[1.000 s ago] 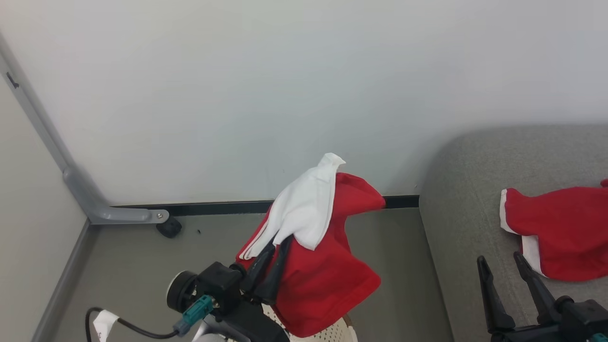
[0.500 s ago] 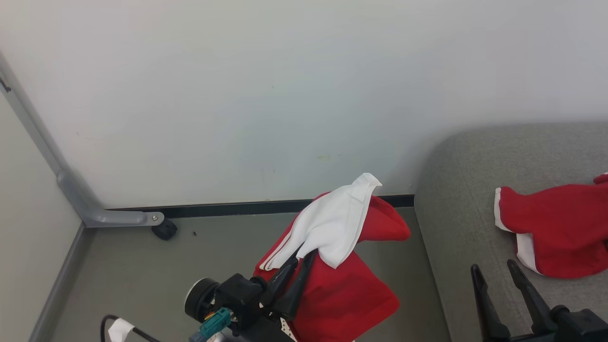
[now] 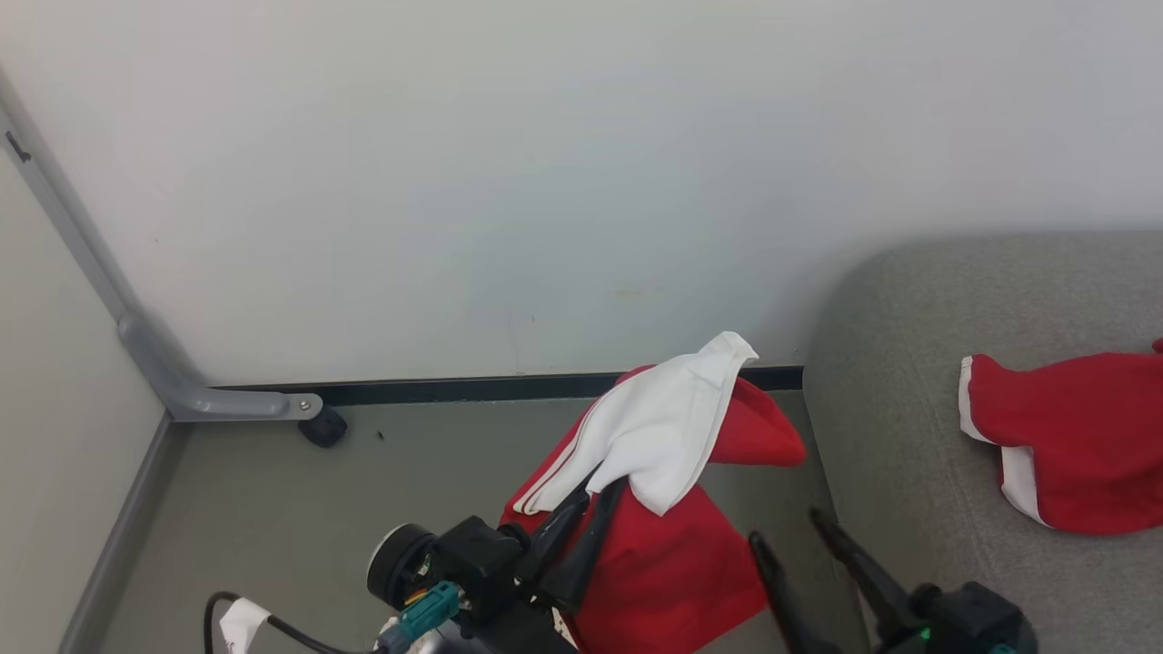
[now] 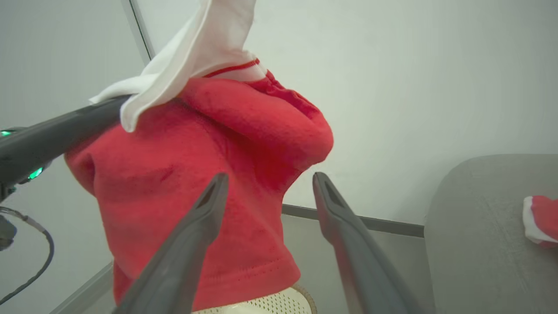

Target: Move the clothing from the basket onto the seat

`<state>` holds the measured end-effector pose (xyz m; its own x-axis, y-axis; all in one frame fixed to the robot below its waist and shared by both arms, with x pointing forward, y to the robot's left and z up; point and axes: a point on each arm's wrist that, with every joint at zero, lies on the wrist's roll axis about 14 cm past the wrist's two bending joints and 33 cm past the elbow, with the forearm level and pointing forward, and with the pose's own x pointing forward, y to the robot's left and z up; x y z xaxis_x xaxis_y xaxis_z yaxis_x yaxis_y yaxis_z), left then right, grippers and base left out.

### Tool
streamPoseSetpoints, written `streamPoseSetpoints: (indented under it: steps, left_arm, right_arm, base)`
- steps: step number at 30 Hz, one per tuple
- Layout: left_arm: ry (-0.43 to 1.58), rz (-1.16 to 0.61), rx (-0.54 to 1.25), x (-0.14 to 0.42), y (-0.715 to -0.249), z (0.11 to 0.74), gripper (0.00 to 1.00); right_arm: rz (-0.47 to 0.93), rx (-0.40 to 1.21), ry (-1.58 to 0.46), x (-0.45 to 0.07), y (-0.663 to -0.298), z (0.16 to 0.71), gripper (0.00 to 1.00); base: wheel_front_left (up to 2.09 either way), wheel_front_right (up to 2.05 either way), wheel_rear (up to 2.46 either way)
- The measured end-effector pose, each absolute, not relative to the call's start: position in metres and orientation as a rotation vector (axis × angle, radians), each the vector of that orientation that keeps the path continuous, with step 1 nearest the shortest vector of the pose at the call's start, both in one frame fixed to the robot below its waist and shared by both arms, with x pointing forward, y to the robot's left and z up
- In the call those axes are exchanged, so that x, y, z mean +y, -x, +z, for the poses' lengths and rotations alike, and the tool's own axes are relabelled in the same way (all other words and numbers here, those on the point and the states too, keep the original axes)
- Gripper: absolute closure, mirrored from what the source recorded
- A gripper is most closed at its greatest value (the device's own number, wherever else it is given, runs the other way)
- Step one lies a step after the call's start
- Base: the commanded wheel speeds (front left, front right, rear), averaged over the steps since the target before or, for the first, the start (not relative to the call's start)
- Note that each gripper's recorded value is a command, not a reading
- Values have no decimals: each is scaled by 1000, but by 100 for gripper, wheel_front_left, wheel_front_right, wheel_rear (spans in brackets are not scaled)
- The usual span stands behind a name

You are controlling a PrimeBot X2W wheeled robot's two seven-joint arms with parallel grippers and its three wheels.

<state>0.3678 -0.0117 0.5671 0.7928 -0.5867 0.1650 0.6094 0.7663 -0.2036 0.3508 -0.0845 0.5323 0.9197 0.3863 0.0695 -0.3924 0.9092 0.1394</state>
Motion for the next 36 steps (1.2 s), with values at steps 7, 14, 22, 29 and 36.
streamPoseSetpoints:
  steps: [7,14,22,29,36]
  left_arm:
    - [241,-662,-83,-14,-367,569,100]
    - [236,-661,-88,-10,-368,574,100]
    - [240,-649,-79,-6,-369,572,100]
    - [243,-656,-71,-7,-367,572,100]
    - [243,-657,-60,-7,-366,570,100]
  right_arm:
    - [561,7,-157,-33,-351,527,0]
    - [677,52,-124,2,-358,522,0]
    - [746,87,-84,21,-366,515,0]
    - [832,110,-76,42,-359,513,100]
    - [858,111,-90,44,-358,510,100]
  base:
    - [0,0,0]
    - [0,0,0]
    - [0,0,0]
    - [0,0,0]
    - [0,0,0]
